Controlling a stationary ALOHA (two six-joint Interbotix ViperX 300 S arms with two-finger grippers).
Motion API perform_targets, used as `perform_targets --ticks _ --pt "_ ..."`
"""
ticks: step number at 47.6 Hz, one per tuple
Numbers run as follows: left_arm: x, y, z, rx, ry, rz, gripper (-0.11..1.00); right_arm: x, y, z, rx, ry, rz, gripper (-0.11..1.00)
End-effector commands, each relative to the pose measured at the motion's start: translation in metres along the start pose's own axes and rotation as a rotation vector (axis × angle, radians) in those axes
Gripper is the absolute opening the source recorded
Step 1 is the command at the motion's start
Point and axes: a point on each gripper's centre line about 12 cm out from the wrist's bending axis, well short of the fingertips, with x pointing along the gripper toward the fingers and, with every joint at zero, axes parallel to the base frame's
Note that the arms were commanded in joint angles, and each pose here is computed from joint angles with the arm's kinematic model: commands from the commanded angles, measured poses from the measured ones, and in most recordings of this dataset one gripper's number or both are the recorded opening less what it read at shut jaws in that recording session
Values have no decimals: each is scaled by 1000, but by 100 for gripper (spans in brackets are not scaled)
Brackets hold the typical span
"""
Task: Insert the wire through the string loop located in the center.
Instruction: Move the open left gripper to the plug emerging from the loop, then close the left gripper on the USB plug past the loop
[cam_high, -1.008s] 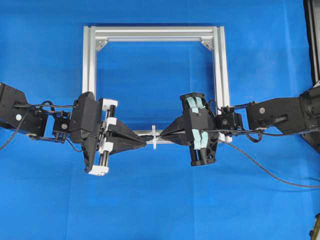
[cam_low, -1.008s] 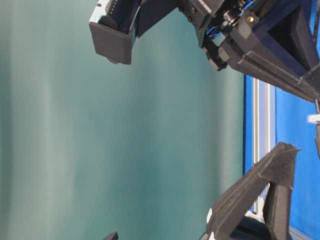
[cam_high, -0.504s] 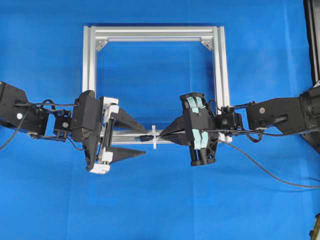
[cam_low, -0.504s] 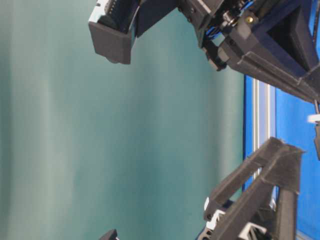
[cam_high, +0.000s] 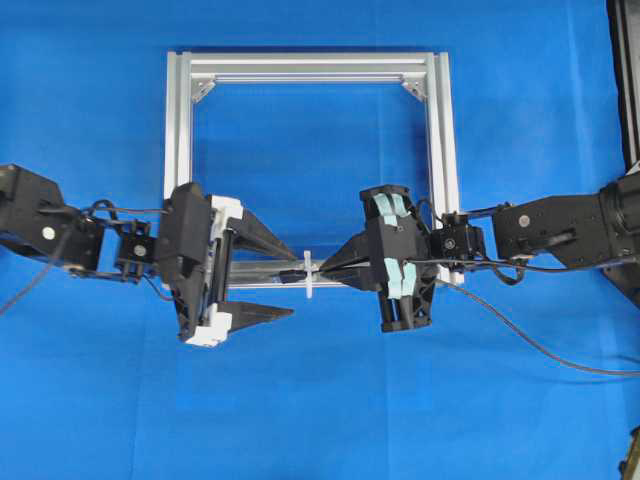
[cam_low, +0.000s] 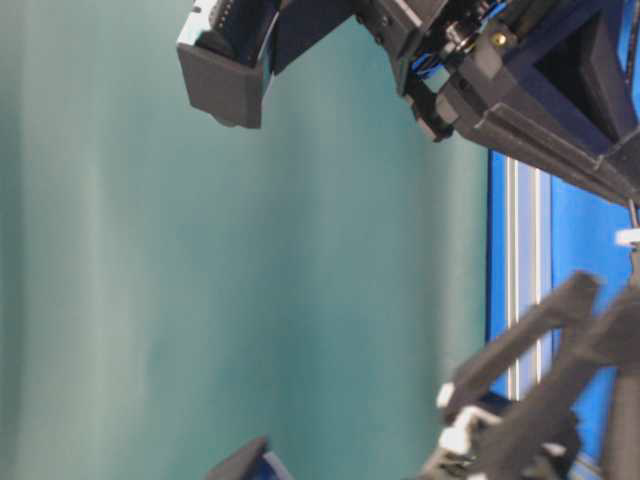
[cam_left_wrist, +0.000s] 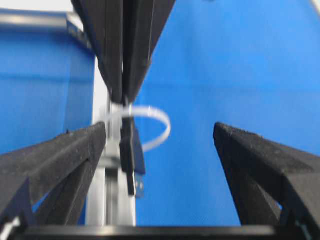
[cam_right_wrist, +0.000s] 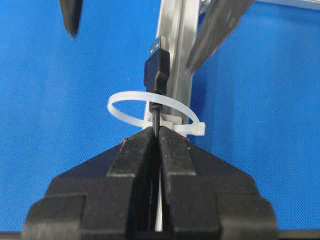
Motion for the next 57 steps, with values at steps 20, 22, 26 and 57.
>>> perform_targets --ticks 20,22,26,57 --pt "6 10 1 -11 7 26 92 -1 1 10 0 -35 4 -2" --pt "6 10 1 -11 7 26 91 -1 1 11 0 -37 4 -2" --pt "6 9 1 -11 5 25 91 -2 1 10 0 -35 4 -2" --pt "6 9 1 -13 13 26 91 -1 1 10 -1 -34 4 -2"
